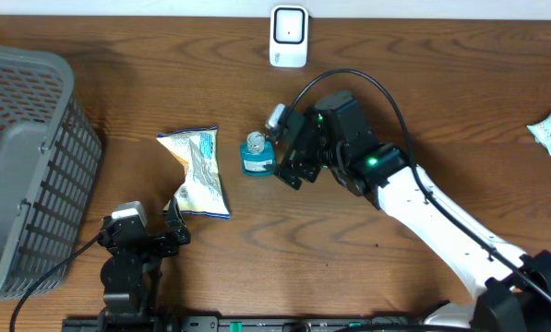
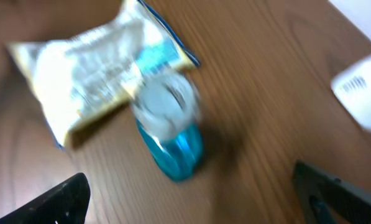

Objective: Scan the item barcode
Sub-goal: 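Grasp the Listerine bottle with the right gripper and lift it, then tilt the Listerine bottle with the right gripper toward the scanner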

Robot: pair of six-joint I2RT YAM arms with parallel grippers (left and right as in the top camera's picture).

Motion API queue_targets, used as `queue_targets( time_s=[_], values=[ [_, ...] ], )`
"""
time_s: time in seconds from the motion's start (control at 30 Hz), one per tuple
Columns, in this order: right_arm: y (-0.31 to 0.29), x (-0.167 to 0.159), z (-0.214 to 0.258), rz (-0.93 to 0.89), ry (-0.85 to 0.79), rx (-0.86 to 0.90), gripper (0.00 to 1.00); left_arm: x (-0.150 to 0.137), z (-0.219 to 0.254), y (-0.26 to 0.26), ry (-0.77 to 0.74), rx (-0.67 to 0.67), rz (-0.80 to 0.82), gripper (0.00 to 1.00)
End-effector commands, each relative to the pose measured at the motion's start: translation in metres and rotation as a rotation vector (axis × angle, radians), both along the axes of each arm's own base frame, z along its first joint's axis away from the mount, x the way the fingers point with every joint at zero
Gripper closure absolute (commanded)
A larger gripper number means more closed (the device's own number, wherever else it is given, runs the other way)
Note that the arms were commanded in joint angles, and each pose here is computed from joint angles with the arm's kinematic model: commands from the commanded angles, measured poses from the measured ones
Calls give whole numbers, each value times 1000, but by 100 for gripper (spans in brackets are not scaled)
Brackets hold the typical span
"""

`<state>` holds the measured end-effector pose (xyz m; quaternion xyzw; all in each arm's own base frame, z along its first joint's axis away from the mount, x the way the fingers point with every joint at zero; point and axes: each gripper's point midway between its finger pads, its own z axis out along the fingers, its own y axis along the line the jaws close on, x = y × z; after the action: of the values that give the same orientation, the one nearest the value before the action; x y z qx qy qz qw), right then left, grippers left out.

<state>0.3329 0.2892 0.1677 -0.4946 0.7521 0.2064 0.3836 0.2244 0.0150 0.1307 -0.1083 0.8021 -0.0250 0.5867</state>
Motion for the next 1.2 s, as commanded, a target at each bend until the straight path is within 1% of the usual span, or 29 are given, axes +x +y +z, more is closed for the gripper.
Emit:
queue_targets(
  time_s=[0.0, 0.17, 0.43, 0.6, 0.8, 0.9, 1.0, 1.1, 1.13, 1.17],
  values=[
    [16, -6, -6, 111, 43, 66, 1, 0, 1, 1, -7, -9, 10, 2],
    [24, -2, -28, 158, 58, 58, 1, 0, 1, 1, -7, -8, 10, 2],
    [44, 19, -31, 198, 13, 104, 1, 0, 1, 1, -7, -9, 10, 2],
    [55, 31, -47, 208, 30, 102, 1, 0, 1, 1, -7, -9, 10, 2],
    [63, 24, -61, 244, 86, 108, 5, 0, 1, 1, -7, -9, 10, 2],
    [61, 21, -64, 248, 96, 94, 12, 0, 1, 1, -7, -9, 10, 2],
    [61, 21, -64, 252, 97, 97, 16, 0, 1, 1, -7, -9, 10, 3],
    [63, 19, -63, 260, 100, 102, 25, 0, 1, 1, -7, -9, 10, 2],
    [63, 18, -63, 261, 101, 101, 35, 0, 1, 1, -7, -9, 10, 2],
    [64, 17, -63, 263, 103, 100, 50, 0, 1, 1, -7, -8, 10, 2]
  ],
)
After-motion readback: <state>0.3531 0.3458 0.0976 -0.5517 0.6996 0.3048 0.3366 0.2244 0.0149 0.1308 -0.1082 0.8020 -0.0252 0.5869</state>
